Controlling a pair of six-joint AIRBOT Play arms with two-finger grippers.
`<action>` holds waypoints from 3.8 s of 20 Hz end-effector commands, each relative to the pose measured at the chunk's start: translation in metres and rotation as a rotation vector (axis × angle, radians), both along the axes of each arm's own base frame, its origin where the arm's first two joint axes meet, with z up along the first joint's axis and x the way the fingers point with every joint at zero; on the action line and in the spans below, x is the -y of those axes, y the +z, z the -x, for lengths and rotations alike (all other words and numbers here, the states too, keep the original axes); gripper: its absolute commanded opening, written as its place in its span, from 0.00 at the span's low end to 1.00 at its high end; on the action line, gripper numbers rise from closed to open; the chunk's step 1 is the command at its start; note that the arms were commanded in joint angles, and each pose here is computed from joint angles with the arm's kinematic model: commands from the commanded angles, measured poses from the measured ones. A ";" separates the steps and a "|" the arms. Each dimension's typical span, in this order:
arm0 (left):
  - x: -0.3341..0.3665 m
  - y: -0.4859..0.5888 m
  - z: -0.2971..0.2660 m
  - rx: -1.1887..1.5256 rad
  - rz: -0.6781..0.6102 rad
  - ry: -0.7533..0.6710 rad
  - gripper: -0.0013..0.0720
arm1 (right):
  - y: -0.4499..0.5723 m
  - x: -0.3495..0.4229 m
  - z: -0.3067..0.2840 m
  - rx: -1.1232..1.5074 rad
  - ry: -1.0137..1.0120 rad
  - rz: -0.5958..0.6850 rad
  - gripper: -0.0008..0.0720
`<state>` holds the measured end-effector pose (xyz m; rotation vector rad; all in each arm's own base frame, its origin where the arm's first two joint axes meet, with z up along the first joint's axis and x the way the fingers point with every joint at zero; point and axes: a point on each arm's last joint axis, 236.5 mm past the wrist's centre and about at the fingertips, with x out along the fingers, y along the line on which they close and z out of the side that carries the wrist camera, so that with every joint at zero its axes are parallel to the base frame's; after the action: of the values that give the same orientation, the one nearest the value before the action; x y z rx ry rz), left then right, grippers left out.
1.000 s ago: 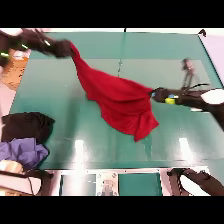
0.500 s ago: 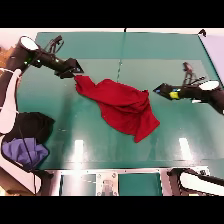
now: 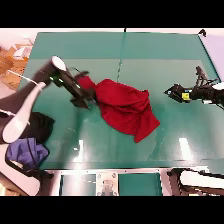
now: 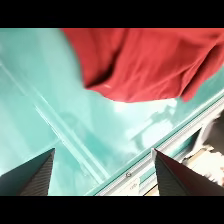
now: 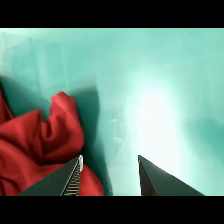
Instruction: Fold the shirts.
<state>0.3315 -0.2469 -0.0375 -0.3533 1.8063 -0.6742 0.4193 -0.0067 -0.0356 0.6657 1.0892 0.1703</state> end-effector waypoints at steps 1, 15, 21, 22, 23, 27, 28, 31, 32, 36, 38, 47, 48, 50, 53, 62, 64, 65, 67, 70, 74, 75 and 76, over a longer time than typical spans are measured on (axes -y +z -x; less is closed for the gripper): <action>0.046 -0.046 0.052 -0.002 -0.053 -0.067 0.97 | -0.021 -0.015 0.003 -0.053 0.036 -0.020 0.55; 0.090 -0.072 0.056 0.162 -0.077 -0.064 0.05 | -0.048 -0.086 -0.051 -0.050 0.146 -0.104 0.49; 0.029 -0.049 0.046 0.119 -0.222 -0.205 0.04 | -0.042 -0.044 -0.065 -0.026 0.111 -0.046 0.03; 0.008 -0.043 0.037 0.110 -0.263 -0.206 0.04 | -0.033 -0.011 -0.064 -0.020 0.050 -0.019 0.03; -0.013 -0.039 0.027 0.103 -0.307 -0.194 0.04 | -0.022 0.022 -0.061 -0.014 -0.010 0.002 0.03; -0.079 -0.022 -0.017 0.117 -0.379 -0.076 0.04 | 0.012 0.112 -0.021 -0.019 -0.169 0.018 0.03; -0.088 -0.019 -0.028 0.134 -0.372 -0.044 0.05 | 0.015 0.120 -0.011 -0.030 -0.186 0.005 0.03; -0.097 -0.013 -0.044 0.160 -0.318 0.007 0.04 | 0.009 0.121 0.007 -0.062 -0.203 -0.017 0.03; -0.093 -0.011 -0.045 0.170 -0.292 -0.004 0.04 | 0.005 0.118 0.010 -0.073 -0.200 -0.024 0.03; -0.089 0.002 -0.054 0.215 -0.267 -0.026 0.04 | 0.023 0.112 0.014 -0.051 -0.198 -0.030 0.03; -0.080 0.046 -0.074 0.317 -0.225 -0.030 0.04 | 0.086 0.109 0.002 0.102 -0.205 -0.006 0.03; -0.090 0.474 -0.057 1.537 0.064 0.271 0.04 | 0.487 0.057 0.094 1.034 -0.292 0.391 0.03; -0.097 0.511 -0.030 1.651 0.097 0.306 0.04 | 0.516 0.053 0.113 1.117 -0.329 0.432 0.03; -0.112 0.570 0.029 1.846 0.138 0.336 0.04 | 0.563 0.041 0.151 1.271 -0.392 0.504 0.03; -0.127 0.610 0.089 1.985 0.176 0.369 0.04 | 0.601 0.024 0.188 1.409 -0.436 0.551 0.03; -0.108 0.487 -0.013 1.641 0.039 0.284 0.05 | 0.488 0.080 0.097 1.089 -0.416 0.406 0.03; -0.098 0.426 -0.059 1.490 0.002 0.270 0.05 | 0.419 0.091 0.057 0.945 -0.381 0.338 0.03; -0.093 0.393 -0.081 1.416 -0.015 0.258 0.05 | 0.381 0.094 0.037 0.869 -0.359 0.306 0.03; -0.082 0.317 -0.126 1.258 -0.046 0.238 0.05 | 0.308 0.098 0.002 0.728 -0.331 0.249 0.03; -0.069 0.190 -0.180 1.032 -0.091 0.222 0.05 | 0.201 0.106 -0.040 0.520 -0.313 0.172 0.03; -0.049 0.072 -0.223 0.857 -0.061 0.289 0.05 | 0.083 0.116 -0.067 0.290 -0.320 0.083 0.03; -0.044 0.057 -0.231 0.842 -0.041 0.323 0.05 | 0.062 0.117 -0.068 0.250 -0.324 0.070 0.03; -0.040 0.046 -0.239 0.832 -0.018 0.363 0.05 | 0.043 0.118 -0.069 0.215 -0.326 0.059 0.03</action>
<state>0.5466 -0.1951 0.0659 -0.1903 0.8963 -0.4678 0.4829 -0.1253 0.0768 0.6830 0.6436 -0.0523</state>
